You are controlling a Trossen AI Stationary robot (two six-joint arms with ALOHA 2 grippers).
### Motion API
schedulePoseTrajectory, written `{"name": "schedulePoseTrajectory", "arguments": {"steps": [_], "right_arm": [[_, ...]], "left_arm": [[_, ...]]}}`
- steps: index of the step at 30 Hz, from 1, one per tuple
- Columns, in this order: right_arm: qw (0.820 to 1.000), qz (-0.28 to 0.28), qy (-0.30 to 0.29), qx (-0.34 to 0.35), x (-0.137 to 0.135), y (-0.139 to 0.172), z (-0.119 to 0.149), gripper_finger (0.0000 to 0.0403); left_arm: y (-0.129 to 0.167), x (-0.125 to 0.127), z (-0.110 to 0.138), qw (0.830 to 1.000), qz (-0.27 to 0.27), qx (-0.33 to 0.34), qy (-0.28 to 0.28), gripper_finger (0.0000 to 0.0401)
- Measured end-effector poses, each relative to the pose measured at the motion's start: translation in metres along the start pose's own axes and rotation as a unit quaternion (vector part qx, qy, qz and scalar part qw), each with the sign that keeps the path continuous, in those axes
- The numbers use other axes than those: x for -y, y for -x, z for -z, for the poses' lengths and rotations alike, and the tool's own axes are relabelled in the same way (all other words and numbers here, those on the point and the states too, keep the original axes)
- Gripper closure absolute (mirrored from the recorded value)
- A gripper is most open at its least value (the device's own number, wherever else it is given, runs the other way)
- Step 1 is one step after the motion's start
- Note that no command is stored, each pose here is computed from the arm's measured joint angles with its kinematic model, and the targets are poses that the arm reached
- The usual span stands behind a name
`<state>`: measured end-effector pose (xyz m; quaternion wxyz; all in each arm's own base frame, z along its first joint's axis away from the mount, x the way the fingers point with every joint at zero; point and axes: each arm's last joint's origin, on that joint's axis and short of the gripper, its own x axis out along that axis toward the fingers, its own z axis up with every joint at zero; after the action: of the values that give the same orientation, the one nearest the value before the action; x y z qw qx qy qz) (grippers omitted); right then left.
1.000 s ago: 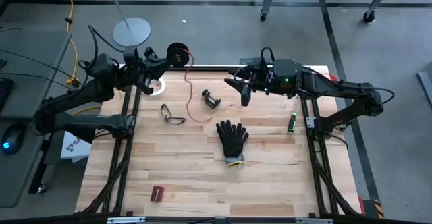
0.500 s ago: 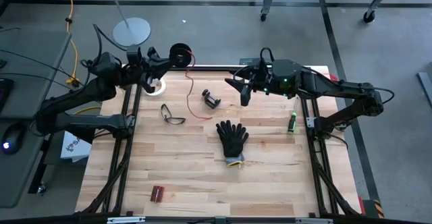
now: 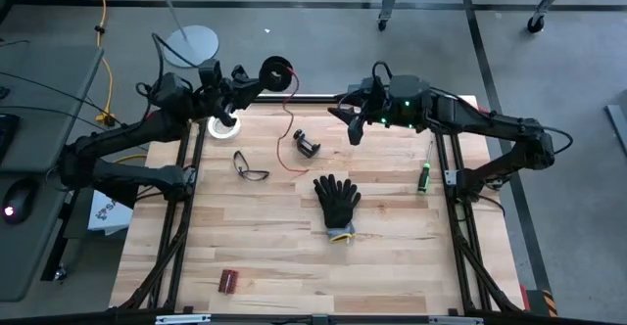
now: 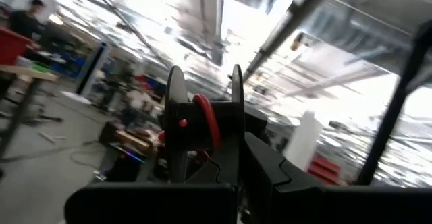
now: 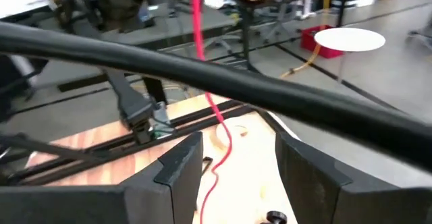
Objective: Coil cords
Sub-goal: Coil the orange wire onto the spool
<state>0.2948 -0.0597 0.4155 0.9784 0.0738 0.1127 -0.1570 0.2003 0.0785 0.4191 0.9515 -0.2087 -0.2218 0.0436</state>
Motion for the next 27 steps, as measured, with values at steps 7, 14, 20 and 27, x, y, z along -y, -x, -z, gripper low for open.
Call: {"name": "schedulePoseTrajectory", "arguments": {"steps": [7, 14, 20, 27], "right_arm": [[0.997, -0.061, 0.04, -0.005, 0.013, -0.001, -0.002, 0.0224], [0.991, -0.132, 0.034, 0.02, 0.023, -0.022, -0.003, 0.0224], [0.985, -0.157, 0.033, 0.064, 0.019, -0.055, 0.002, 0.0224], [0.982, -0.17, 0.024, 0.079, 0.014, -0.066, 0.005, 0.0224]], "left_arm": [[0.0, -0.001, -0.002, 0.999, -0.032, 0.027, -0.005, 0.0401], [-0.009, 0.006, 0.004, 0.997, -0.009, 0.053, 0.061, 0.0401], [-0.029, 0.025, -0.011, 0.993, 0.041, 0.071, 0.085, 0.0401], [-0.034, 0.038, -0.028, 0.997, 0.036, 0.046, 0.053, 0.0401]]}}
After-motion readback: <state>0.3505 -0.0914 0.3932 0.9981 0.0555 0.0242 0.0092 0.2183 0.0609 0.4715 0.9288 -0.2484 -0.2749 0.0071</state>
